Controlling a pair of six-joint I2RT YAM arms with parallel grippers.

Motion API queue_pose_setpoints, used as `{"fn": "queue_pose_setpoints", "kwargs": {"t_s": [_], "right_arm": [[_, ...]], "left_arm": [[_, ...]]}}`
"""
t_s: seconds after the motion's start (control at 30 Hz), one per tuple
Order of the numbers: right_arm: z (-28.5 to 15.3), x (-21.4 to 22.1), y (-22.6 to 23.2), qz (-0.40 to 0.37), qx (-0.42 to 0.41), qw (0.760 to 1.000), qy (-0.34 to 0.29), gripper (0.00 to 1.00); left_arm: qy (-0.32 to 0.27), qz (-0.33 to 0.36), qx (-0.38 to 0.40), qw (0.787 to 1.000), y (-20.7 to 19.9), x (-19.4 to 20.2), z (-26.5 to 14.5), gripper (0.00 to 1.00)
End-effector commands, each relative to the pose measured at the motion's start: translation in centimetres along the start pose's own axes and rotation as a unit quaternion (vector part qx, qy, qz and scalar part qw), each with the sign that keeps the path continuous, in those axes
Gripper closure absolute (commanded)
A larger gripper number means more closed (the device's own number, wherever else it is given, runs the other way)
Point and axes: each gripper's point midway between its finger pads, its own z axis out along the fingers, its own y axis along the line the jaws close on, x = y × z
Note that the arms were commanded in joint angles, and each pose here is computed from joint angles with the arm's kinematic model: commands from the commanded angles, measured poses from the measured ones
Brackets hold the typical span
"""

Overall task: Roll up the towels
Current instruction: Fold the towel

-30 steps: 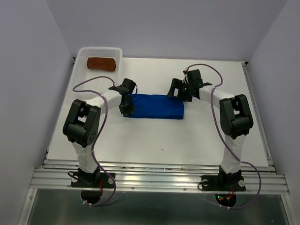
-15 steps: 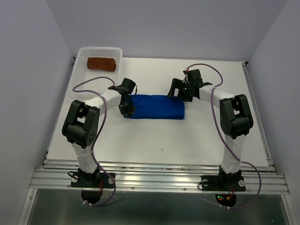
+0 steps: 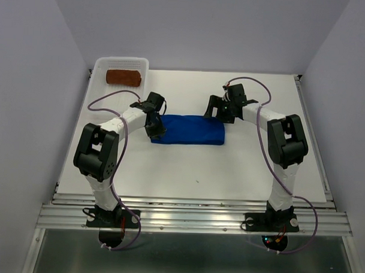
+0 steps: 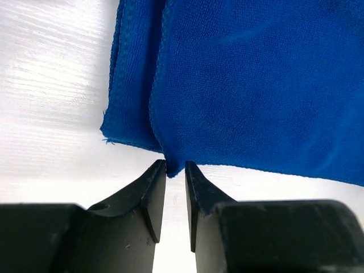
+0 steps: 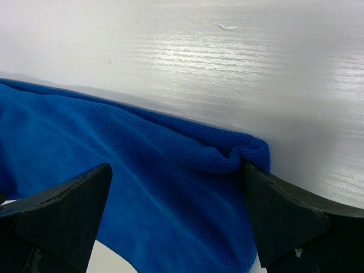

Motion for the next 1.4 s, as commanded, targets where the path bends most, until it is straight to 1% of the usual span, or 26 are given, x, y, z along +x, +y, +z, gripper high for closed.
{"fn": "queue_pose_setpoints", "kwargs": {"t_s": [0.0,0.03,0.07,0.1,0.3,0.43,0.5,0.67,0.8,1.03,1.1,1.2,1.33,1.37], "right_arm": [[-0.1,0.2,-0.9,-0.006,0.024,1.0,0.009,0.0],[-0.1,0.3,-0.9,-0.006,0.025,1.0,0.01,0.0],[-0.1,0.3,-0.9,-0.005,0.025,1.0,0.011,0.0],[-0.1,0.3,-0.9,-0.005,0.026,1.0,0.01,0.0],[-0.6,0.0,-0.7,-0.007,0.025,1.0,0.007,0.0],[-1.0,-0.4,-0.5,-0.009,0.025,1.0,0.0,0.0],[-1.4,-0.8,0.0,-0.011,0.016,1.0,-0.003,0.0],[-2.7,-1.7,1.1,-0.021,-0.001,1.0,-0.017,0.0],[-3.3,-2.2,1.3,-0.027,0.0,0.999,-0.025,0.0],[-2.2,-1.0,0.9,-0.028,-0.002,1.0,-0.004,0.0],[-2.0,-0.7,0.6,-0.027,0.001,1.0,0.001,0.0],[-1.9,-0.8,0.4,-0.03,0.005,1.0,0.001,0.0],[-1.9,-0.8,0.6,-0.035,0.002,0.999,0.007,0.0],[-2.0,-0.9,0.6,-0.036,0.002,0.999,0.005,0.0]], "left_arm": [[-0.013,0.002,0.01,1.0,-0.4,-1.0,-1.3,0.77],[-0.014,0.003,0.012,1.0,-0.5,-1.0,-1.3,0.85],[-0.012,0.001,0.009,1.0,-0.4,-1.0,-1.2,0.95],[-0.012,0.0,0.006,1.0,-0.3,-1.1,-1.1,1.0],[-0.032,-0.003,0.014,0.999,-0.6,-1.9,-1.5,1.0],[-0.089,-0.012,0.035,0.995,-1.0,-3.8,-4.1,1.0],[-0.101,-0.01,0.038,0.994,-1.1,-4.2,-4.8,1.0],[-0.116,-0.013,0.04,0.992,-1.0,-4.7,-6.2,1.0],[-0.124,-0.021,0.016,0.992,0.3,-4.8,-6.4,1.0],[-0.104,-0.026,-0.038,0.993,3.3,-3.3,-4.2,1.0],[-0.08,-0.027,-0.058,0.995,4.7,-2.0,-2.5,1.0],[-0.062,-0.029,-0.079,0.995,5.6,-1.3,-1.3,1.0],[-0.014,-0.026,-0.106,0.994,6.2,0.2,0.7,1.0],[-0.009,-0.027,-0.11,0.994,6.3,0.4,0.9,0.88]]}}
